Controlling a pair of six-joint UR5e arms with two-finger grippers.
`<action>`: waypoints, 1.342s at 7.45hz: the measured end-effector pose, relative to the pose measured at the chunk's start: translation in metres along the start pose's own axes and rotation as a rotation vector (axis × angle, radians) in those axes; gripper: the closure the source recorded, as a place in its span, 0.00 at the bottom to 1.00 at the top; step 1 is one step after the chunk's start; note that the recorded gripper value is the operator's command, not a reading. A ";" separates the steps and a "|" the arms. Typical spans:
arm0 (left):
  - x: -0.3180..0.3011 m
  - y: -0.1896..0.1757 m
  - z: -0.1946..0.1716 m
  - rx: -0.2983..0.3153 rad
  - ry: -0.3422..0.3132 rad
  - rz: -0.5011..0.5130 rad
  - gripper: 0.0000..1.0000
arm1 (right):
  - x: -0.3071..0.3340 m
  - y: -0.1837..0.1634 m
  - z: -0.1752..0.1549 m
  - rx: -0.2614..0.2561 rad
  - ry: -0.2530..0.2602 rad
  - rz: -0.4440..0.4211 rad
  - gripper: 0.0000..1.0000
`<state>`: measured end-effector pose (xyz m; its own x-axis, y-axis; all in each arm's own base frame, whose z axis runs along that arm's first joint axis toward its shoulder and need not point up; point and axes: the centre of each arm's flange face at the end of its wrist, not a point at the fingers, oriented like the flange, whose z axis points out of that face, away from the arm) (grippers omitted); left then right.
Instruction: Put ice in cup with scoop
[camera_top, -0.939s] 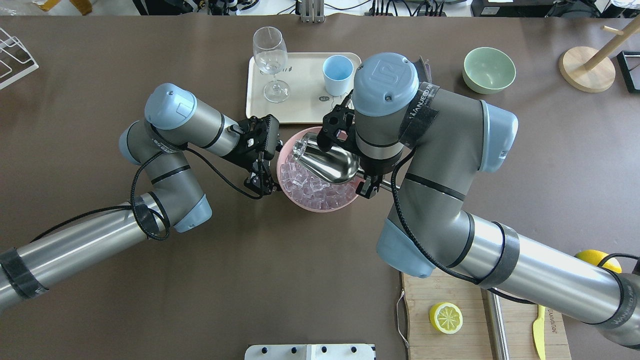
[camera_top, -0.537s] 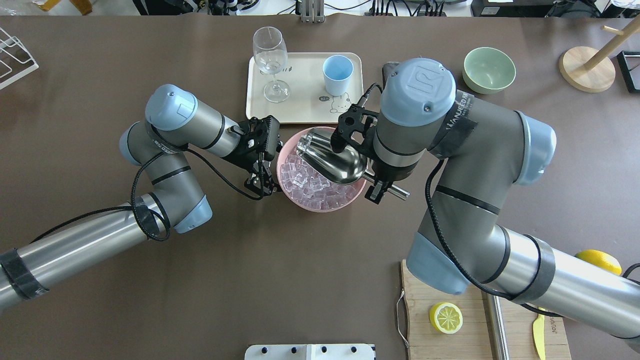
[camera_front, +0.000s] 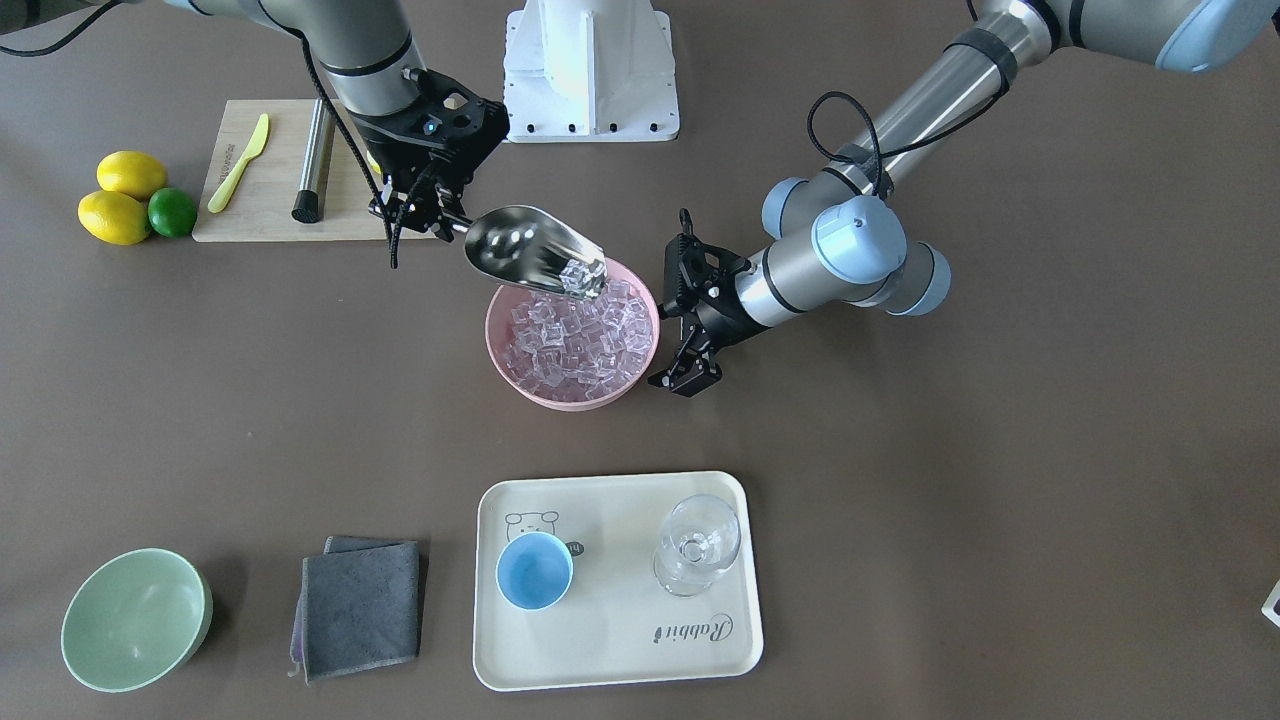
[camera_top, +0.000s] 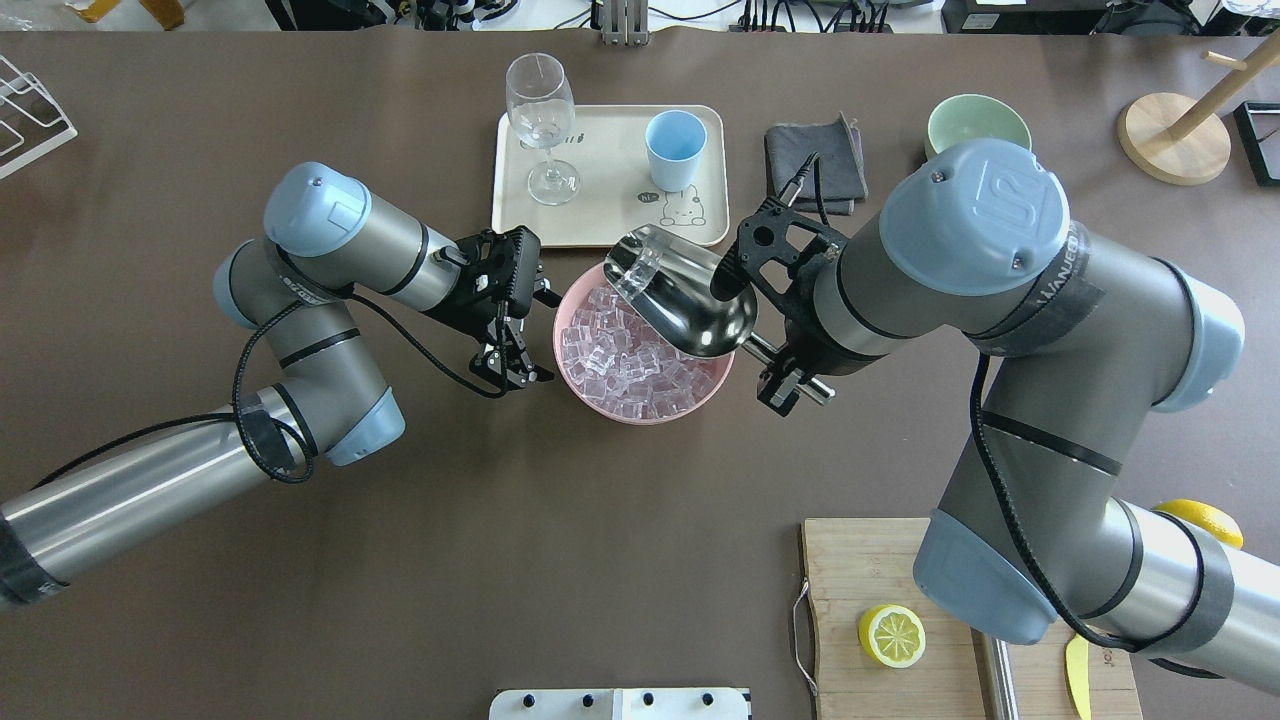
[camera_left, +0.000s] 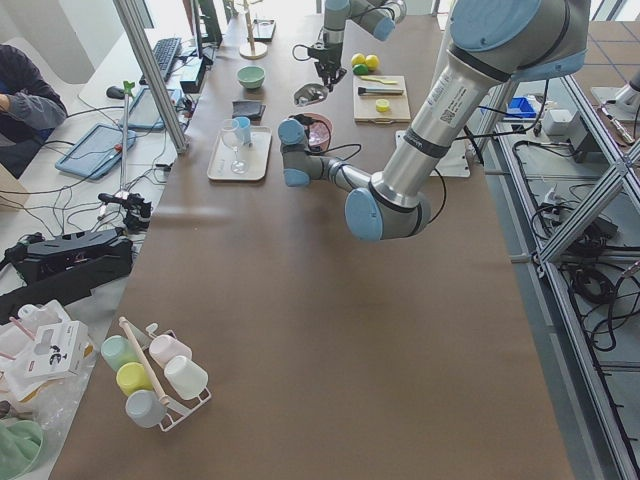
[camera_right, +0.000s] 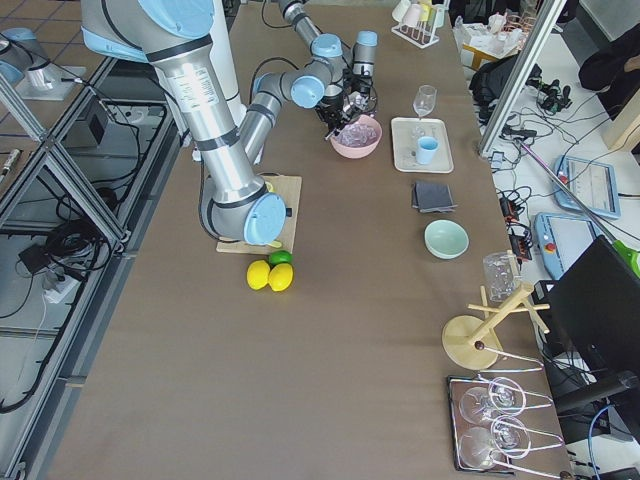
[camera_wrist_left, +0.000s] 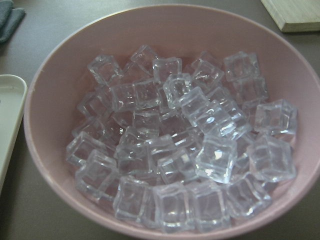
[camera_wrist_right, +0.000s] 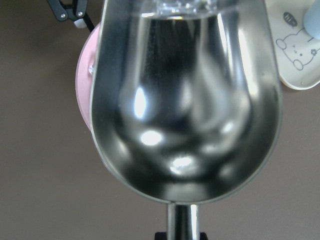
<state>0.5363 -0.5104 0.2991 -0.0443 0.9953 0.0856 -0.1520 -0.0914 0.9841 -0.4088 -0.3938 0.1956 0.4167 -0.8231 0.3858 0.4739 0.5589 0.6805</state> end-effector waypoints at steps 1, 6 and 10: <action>0.004 0.006 -0.024 -0.015 0.001 -0.018 0.01 | 0.000 0.000 -0.010 0.057 0.012 0.028 1.00; 0.034 0.030 -0.095 -0.157 0.020 -0.163 0.01 | 0.049 0.018 0.010 0.015 0.035 0.133 1.00; 0.026 0.038 -0.102 -0.195 0.013 -0.204 0.01 | 0.118 0.021 0.012 -0.175 -0.093 0.333 1.00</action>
<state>0.4287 -0.4914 0.3228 -0.0061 0.9934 -0.1145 -0.3457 0.1054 0.9324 -0.3593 -0.4807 0.2628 0.5018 -0.5944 0.6283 0.4532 0.7994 0.3944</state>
